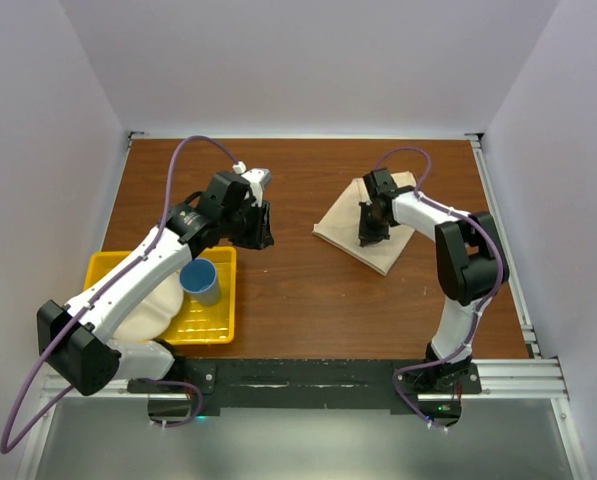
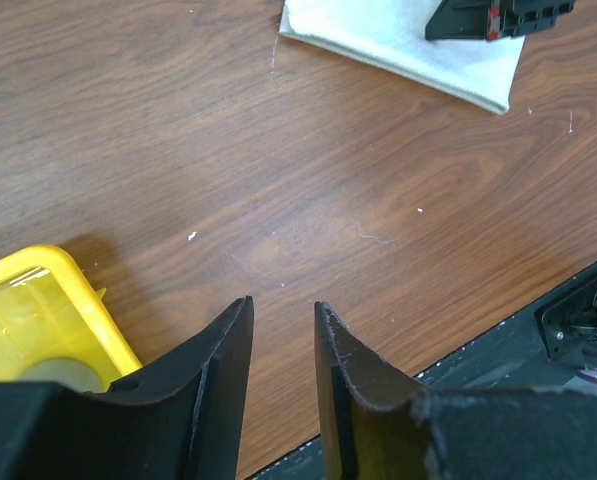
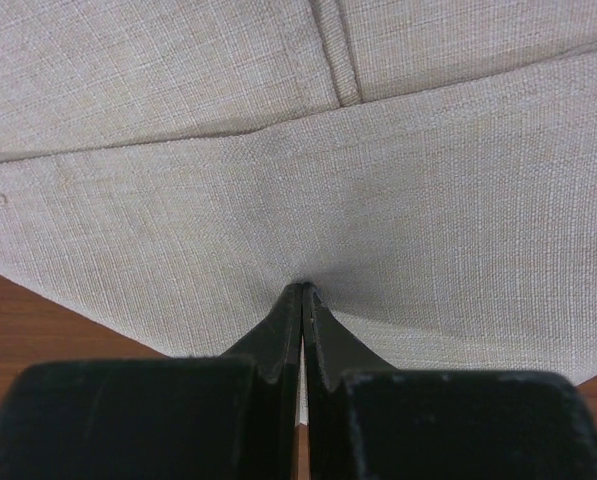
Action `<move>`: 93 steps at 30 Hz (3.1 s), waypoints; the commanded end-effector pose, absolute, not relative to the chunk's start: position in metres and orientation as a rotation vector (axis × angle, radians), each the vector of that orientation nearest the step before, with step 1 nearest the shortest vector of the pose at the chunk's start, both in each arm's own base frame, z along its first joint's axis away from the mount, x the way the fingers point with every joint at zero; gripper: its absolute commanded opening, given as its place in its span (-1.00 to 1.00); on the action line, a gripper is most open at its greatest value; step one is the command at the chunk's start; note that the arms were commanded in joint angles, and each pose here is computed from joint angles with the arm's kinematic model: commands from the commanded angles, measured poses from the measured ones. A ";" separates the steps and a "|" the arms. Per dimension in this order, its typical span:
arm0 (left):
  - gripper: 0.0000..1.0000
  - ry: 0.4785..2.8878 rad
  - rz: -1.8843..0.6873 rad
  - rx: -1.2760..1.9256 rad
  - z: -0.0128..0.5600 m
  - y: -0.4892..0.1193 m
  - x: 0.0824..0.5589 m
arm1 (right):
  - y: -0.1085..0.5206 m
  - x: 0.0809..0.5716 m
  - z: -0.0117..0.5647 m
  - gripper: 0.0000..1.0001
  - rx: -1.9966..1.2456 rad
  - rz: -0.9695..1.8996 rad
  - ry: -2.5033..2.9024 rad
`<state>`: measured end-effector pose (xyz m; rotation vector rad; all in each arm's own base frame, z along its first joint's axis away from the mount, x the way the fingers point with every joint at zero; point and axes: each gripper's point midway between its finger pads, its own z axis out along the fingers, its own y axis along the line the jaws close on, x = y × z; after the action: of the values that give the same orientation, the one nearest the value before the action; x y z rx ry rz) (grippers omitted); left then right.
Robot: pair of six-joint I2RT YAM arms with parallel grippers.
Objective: Fold the napkin, place the utensils inside, and roll it up
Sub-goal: Roll the napkin at the center of the board.
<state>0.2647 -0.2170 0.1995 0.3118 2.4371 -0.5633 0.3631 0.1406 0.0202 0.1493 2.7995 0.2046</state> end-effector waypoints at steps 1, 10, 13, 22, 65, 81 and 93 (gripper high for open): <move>-0.27 2.383 -0.577 0.332 0.209 -0.217 0.266 | 0.164 0.328 0.017 -1.00 0.208 0.329 2.866; -0.22 2.383 -0.630 0.299 0.209 -0.226 0.271 | 0.152 0.348 0.082 -0.19 -0.174 0.112 2.747; -0.18 2.376 -0.671 0.283 0.210 -0.231 0.272 | 0.144 0.347 0.099 0.07 -0.463 -0.129 2.690; -0.14 2.374 -0.816 0.210 0.207 -0.251 0.277 | 0.180 0.304 0.093 0.25 -1.074 -0.164 2.484; -0.13 2.367 -0.703 0.184 0.212 -0.232 0.278 | 0.184 0.319 0.034 -0.01 -1.272 -0.276 2.450; -0.07 2.407 -0.713 0.166 0.199 -0.231 0.275 | 0.188 0.295 0.000 -0.56 -1.244 -0.167 2.597; 0.01 2.540 -0.905 0.001 0.160 -0.245 0.283 | 0.231 0.261 0.004 -0.74 -0.861 0.209 2.737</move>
<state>0.2800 -0.2308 0.1773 0.0919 2.4835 -0.7593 0.2982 0.1956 0.0188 -1.0377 2.5991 -0.1179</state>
